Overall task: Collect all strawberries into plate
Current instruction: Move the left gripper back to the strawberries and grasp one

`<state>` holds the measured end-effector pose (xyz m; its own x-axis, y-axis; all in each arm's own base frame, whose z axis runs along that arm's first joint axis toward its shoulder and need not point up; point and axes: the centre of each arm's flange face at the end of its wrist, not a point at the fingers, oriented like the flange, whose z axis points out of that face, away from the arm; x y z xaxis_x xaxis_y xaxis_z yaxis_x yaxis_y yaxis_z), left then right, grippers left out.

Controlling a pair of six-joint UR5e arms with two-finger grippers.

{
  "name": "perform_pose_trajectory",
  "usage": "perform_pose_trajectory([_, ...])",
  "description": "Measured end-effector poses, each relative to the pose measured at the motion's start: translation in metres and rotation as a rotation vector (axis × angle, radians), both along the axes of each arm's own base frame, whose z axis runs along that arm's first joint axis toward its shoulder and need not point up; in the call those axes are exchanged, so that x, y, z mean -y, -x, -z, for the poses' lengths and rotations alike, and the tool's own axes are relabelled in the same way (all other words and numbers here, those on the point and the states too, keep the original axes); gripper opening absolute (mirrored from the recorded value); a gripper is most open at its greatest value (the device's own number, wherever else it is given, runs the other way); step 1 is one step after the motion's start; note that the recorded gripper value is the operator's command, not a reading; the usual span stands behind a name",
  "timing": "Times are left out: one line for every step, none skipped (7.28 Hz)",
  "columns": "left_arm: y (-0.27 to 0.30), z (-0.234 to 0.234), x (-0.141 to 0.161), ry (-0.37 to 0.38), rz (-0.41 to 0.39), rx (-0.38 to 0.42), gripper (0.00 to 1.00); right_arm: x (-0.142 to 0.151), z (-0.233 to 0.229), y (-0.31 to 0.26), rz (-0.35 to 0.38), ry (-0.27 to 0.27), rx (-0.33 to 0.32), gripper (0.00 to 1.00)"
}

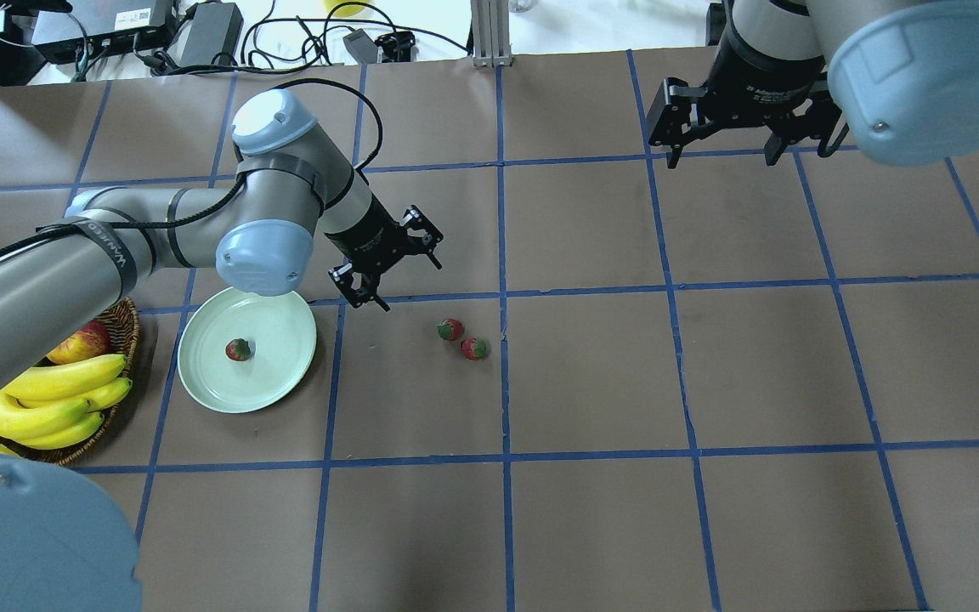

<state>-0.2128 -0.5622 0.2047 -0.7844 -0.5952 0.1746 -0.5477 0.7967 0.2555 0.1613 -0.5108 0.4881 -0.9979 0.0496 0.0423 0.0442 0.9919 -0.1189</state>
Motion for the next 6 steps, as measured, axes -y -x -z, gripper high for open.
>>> perform_pose_trajectory([0.013,0.012,-0.001,-0.010,-0.018,0.000,1.00,0.000,0.000,0.000,0.000,0.000,0.000,1.00])
perform_pose_trajectory([0.022,0.020,-0.004,-0.025,-0.028,0.003,0.94,0.000,0.000,0.000,0.000,0.000,0.000,1.00])
perform_pose_trajectory([0.028,0.026,-0.009,-0.039,-0.029,0.006,0.91,0.000,0.000,0.000,-0.001,0.000,0.000,1.00])
perform_pose_trajectory([0.030,0.031,-0.013,-0.053,-0.029,0.009,0.90,0.000,0.000,0.000,-0.002,0.000,0.000,1.00])
perform_pose_trajectory([0.030,0.037,-0.019,-0.071,-0.027,0.012,0.55,0.000,0.001,0.000,-0.003,-0.001,0.000,1.00])
perform_pose_trajectory([0.030,0.043,-0.025,-0.085,-0.025,0.013,0.01,0.001,0.001,0.000,-0.004,-0.002,0.000,1.00])
